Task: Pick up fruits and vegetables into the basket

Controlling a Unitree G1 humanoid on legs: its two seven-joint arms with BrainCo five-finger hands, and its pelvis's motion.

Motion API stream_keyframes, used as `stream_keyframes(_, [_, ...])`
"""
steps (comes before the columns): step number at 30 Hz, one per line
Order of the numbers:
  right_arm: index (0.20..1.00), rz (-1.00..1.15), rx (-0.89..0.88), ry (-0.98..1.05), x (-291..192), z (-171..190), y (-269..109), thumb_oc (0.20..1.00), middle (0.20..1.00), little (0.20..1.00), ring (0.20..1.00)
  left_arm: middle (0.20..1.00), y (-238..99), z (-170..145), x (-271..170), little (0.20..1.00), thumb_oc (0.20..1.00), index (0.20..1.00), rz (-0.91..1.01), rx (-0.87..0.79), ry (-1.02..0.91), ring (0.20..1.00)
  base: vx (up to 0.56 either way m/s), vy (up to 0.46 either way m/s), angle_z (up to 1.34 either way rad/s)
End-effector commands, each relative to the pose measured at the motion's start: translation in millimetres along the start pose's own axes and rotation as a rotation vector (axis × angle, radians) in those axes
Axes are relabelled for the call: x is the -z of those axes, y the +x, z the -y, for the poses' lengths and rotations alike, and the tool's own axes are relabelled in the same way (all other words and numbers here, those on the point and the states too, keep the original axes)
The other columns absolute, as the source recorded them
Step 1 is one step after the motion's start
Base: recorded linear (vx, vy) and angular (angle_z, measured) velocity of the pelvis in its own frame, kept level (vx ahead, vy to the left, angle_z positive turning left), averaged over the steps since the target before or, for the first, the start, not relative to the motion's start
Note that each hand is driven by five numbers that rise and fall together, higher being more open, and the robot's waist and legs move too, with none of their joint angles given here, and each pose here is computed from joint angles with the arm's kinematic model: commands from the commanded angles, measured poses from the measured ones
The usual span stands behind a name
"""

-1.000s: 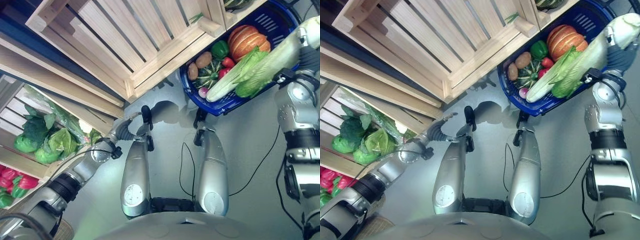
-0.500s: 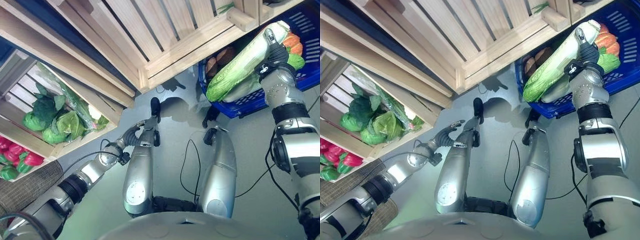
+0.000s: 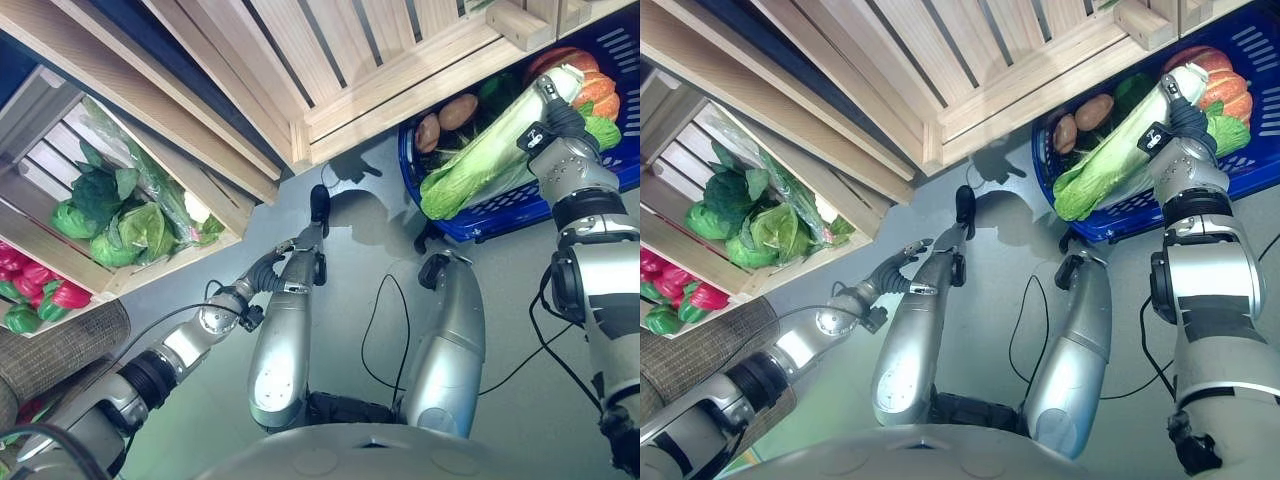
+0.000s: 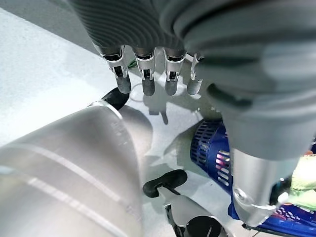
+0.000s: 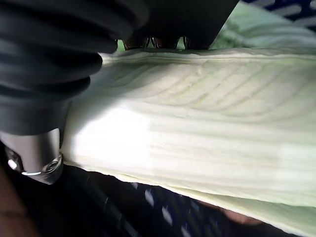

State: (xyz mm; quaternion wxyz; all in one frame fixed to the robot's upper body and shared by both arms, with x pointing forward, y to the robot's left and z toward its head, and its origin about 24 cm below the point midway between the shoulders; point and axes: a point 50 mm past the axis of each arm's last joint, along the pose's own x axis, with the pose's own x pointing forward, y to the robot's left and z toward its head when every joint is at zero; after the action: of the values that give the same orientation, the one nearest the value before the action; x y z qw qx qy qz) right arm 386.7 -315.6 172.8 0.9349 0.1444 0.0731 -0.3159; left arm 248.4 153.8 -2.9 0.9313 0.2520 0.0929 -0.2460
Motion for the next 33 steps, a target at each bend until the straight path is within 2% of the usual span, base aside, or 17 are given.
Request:
stream_keyframes(1, [0.200,-0.026,0.163,0.048,0,40,5,0.200,0.200,0.200,0.200,1.000,-7,46,-9,1.000,1.000,1.000,0.040,0.089,-0.116,1.000,-0.04,0.004,0.01])
stream_keyframes(2, [0.200,-0.039,0.180,0.066,3,43,5,0.200,0.200,0.200,0.200,1.000,-7,47,-9,1.000,1.000,1.000,0.041,0.088,-0.114,1.000,0.00,0.000,0.00])
stream_keyframes(3, [0.385,-0.054,0.197,0.080,6,46,5,0.385,0.385,0.385,0.385,1.000,-6,47,-10,1.000,1.000,1.000,0.041,0.087,-0.113,1.000,0.00,0.000,0.00])
stream_keyframes(4, [1.000,-0.060,0.211,0.093,8,48,5,1.000,1.000,1.000,1.000,1.000,-6,47,-11,1.000,1.000,1.000,0.041,0.085,-0.114,1.000,0.00,0.000,0.00])
stream_keyframes(10, [1.000,-0.006,0.244,0.116,8,56,6,1.000,1.000,1.000,1.000,1.000,-7,43,-12,1.000,1.000,1.000,0.037,0.074,-0.120,1.000,-0.03,0.004,0.00])
stream_keyframes(17, [1.000,0.177,0.250,0.099,1,59,3,1.000,1.000,1.000,1.000,1.000,-11,35,1,1.000,1.000,1.000,-0.028,0.034,-0.149,1.000,-0.05,0.032,0.01])
stream_keyframes(24, [1.000,0.426,0.086,0.031,14,45,-16,1.000,1.000,1.000,1.000,1.000,-25,24,23,1.000,1.000,1.000,-0.096,-0.004,-0.250,1.000,-0.01,0.082,-0.04])
stream_keyframes(28, [1.000,0.574,-0.066,-0.103,42,37,-49,1.000,1.000,1.000,1.000,1.000,-38,17,42,1.000,1.000,1.000,-0.144,-0.053,-0.267,1.000,0.03,0.086,-0.07])
stream_keyframes(33, [1.000,0.607,-0.214,-0.181,81,43,-85,1.000,1.000,1.000,1.000,1.000,-55,18,68,1.000,1.000,1.000,-0.235,-0.106,-0.298,1.000,0.07,0.045,-0.06])
